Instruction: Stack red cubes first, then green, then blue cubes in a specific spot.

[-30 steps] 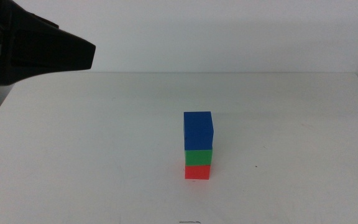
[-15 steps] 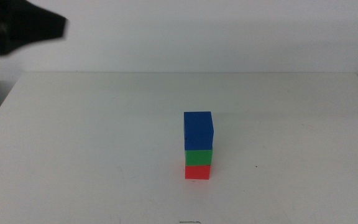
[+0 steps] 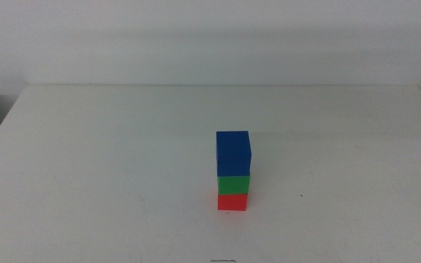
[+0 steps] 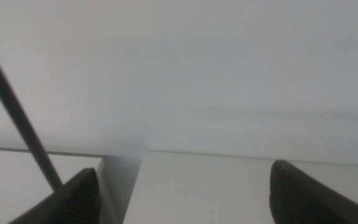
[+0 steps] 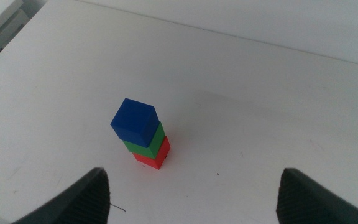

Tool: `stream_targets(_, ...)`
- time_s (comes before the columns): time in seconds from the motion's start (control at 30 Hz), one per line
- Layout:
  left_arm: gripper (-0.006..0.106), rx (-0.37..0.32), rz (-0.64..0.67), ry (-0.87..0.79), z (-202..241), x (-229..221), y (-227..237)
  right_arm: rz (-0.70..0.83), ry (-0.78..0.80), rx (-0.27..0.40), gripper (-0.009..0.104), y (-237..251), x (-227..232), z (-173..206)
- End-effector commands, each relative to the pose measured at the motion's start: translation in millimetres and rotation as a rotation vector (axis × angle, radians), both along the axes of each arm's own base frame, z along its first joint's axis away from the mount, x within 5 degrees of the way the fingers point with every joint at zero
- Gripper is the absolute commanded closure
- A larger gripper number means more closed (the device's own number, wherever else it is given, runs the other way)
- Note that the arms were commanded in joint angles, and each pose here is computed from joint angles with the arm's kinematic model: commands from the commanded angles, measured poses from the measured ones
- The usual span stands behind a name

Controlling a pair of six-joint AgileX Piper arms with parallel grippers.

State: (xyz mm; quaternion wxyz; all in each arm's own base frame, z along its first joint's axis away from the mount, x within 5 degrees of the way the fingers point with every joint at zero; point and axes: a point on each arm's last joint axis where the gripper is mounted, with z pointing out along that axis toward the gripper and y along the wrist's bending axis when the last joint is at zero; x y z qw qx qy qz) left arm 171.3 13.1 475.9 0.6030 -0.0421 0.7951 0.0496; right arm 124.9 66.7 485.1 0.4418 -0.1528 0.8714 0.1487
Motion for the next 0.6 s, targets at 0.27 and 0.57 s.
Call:
stream_targets(0.27,0.007,-0.016,0.005,-0.125,17.0,-4.4,-0.4,-0.007,-0.087,0.031,0.019,-2.4,-0.7,11.7)
stream_targets(0.57,0.007,-0.142,-0.057,-0.183,22.9,-14.2,-8.2,-0.008,-0.092,0.033,0.019,-1.4,1.4,8.0)
